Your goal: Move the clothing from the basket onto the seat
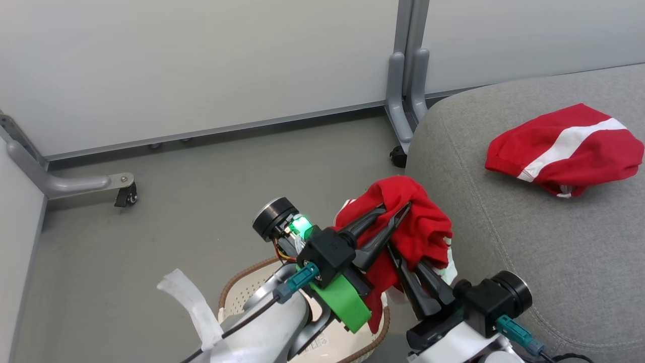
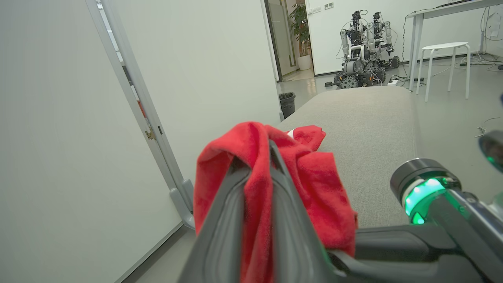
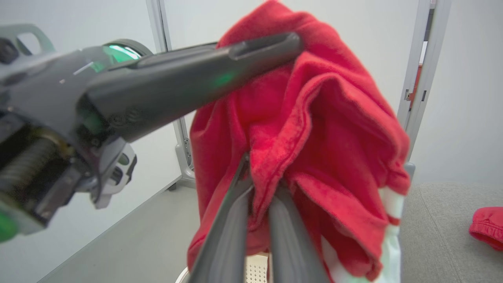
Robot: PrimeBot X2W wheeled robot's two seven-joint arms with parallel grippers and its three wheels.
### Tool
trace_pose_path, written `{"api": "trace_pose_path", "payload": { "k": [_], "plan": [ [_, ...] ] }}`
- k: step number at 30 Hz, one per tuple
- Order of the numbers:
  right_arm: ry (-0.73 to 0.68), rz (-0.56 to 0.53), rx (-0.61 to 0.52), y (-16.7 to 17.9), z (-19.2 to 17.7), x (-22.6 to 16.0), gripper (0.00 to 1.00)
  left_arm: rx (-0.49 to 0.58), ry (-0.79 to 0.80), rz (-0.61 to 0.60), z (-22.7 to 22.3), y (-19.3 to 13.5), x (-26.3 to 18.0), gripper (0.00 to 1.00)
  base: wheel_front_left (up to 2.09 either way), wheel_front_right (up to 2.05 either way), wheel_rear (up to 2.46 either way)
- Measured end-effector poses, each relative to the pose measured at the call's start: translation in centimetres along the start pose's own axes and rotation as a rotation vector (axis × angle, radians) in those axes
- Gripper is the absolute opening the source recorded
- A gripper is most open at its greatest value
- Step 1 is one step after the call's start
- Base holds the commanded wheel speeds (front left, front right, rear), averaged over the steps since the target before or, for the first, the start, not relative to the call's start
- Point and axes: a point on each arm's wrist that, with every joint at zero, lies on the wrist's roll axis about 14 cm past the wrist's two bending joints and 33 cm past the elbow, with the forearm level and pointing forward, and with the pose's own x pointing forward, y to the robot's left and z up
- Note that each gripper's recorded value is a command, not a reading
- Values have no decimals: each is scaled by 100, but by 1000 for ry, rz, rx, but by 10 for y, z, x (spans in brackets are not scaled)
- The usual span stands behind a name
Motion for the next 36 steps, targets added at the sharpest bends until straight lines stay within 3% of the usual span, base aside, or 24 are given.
{"api": "trace_pose_path", "payload": {
  "k": [10, 11, 12, 25, 36],
  "plan": [
    [-5, -5, -5, -2, 2, -1, 0, -6, -2, -5, 1, -2, 1, 0, 0, 0, 0],
    [-6, -6, -5, -2, 2, -2, 0, -18, -2, -7, 0, -3, 1, 38, 0, 0, 0],
    [-7, -8, -4, -3, 3, -2, 0, -23, -3, -8, 0, -4, 1, 100, 0, 0, 0],
    [-16, -37, -12, -10, 6, -5, 0, -21, 12, -11, -4, -3, 1, 100, 0, 0, 0],
    [-69, -228, -87, -63, 30, -29, 0, -56, 9, -75, -10, -14, 16, 100, 0, 0, 0]
  ]
}}
